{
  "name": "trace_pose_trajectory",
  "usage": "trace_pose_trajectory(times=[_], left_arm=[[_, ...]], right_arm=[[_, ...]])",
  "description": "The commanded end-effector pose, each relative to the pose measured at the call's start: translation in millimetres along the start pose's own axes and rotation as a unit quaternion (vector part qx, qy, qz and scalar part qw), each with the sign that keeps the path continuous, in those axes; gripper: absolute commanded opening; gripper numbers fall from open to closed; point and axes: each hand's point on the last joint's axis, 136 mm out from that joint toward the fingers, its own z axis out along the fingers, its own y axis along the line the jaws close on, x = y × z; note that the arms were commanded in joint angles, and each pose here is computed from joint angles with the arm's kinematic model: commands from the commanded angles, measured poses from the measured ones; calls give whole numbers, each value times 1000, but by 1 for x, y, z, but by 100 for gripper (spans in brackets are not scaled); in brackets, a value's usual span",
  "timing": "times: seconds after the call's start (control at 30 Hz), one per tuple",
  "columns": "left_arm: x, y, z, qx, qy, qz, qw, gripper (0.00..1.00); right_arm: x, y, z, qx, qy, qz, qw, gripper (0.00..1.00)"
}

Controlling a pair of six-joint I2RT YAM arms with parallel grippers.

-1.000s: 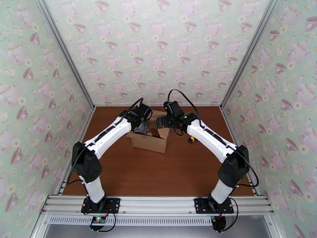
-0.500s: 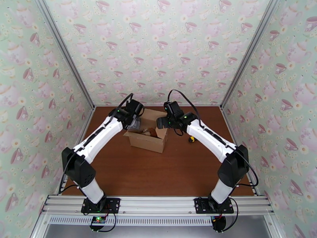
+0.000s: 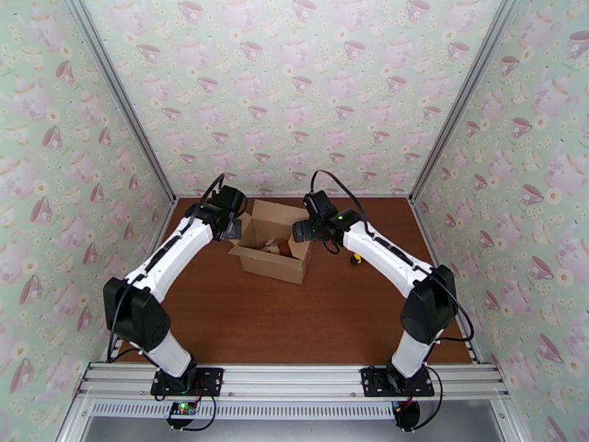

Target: Unpack the express box

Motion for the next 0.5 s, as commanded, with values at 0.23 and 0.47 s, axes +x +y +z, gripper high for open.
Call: trace_pose_trajectory(times=[0.23, 0.47], left_arm=[[30, 3, -2, 46, 13, -57, 997, 100], [41, -5, -11, 90, 22, -87, 992, 100]], right_arm=[[-17, 19, -16, 6, -11, -53, 999, 95], [-11, 48, -9, 25, 9, -111, 993, 99]])
